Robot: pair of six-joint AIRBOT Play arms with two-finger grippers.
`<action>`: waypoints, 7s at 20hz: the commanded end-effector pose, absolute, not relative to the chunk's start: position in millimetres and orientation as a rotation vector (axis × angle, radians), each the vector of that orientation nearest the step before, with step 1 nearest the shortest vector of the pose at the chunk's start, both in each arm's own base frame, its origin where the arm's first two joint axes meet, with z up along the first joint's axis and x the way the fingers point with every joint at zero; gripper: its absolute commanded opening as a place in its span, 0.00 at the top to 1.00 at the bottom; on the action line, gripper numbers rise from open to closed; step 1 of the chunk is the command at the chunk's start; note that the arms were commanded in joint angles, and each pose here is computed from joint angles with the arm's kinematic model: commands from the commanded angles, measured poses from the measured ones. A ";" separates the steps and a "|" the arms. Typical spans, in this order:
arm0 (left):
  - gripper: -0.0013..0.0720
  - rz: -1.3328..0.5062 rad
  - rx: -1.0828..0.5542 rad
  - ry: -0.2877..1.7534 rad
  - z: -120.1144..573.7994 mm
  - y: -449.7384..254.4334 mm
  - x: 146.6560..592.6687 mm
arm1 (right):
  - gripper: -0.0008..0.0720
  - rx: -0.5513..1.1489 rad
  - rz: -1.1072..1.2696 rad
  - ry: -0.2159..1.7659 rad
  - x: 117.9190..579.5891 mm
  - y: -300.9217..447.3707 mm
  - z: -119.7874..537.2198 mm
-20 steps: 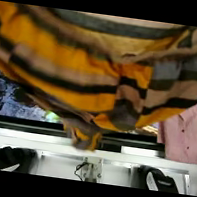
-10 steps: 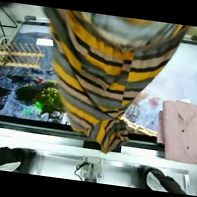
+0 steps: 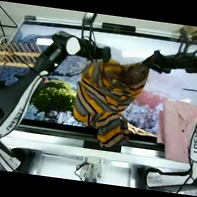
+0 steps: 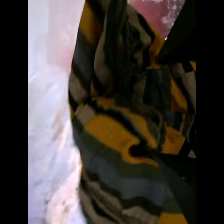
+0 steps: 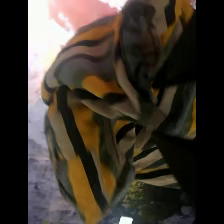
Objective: Fold the shirts.
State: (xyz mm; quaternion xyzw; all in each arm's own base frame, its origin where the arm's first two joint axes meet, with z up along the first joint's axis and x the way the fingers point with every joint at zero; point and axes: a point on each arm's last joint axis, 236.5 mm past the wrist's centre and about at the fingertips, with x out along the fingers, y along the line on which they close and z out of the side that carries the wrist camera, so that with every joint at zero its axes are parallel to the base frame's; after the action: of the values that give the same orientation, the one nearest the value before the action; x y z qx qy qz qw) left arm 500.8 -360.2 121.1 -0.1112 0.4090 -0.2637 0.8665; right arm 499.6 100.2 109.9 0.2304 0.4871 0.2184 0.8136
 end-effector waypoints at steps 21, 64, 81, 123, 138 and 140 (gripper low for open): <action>0.05 -0.460 -0.125 1.637 -78.0 -243.7 293.0 | 0.12 0.157 0.557 1.718 230.0 174.2 -76.9; 0.57 -0.595 0.069 1.215 22.0 -302.5 427.1 | 0.91 -0.006 0.230 1.436 346.0 131.4 15.5; 0.05 -0.454 0.189 1.504 -69.5 -215.5 355.0 | 0.91 -0.124 0.244 1.519 351.0 121.3 -26.7; 0.74 0.017 -0.347 1.007 -3.6 -76.9 264.0 | 0.88 0.089 0.010 1.388 269.3 35.2 -15.2; 0.22 -0.365 -0.160 1.225 -0.2 -179.4 264.8 | 0.09 0.055 0.548 1.273 302.5 205.0 51.7; 0.22 -0.385 -0.114 1.328 -36.9 -198.2 254.7 | 0.09 0.008 0.607 1.389 287.5 235.1 9.9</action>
State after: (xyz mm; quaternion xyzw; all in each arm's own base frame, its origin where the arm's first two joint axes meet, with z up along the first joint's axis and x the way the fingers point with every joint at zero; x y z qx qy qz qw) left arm 272.8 -163.6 9.4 -0.0656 0.5565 -0.1482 0.8149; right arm 314.0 178.0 52.6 -0.0009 0.5830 0.2172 0.7829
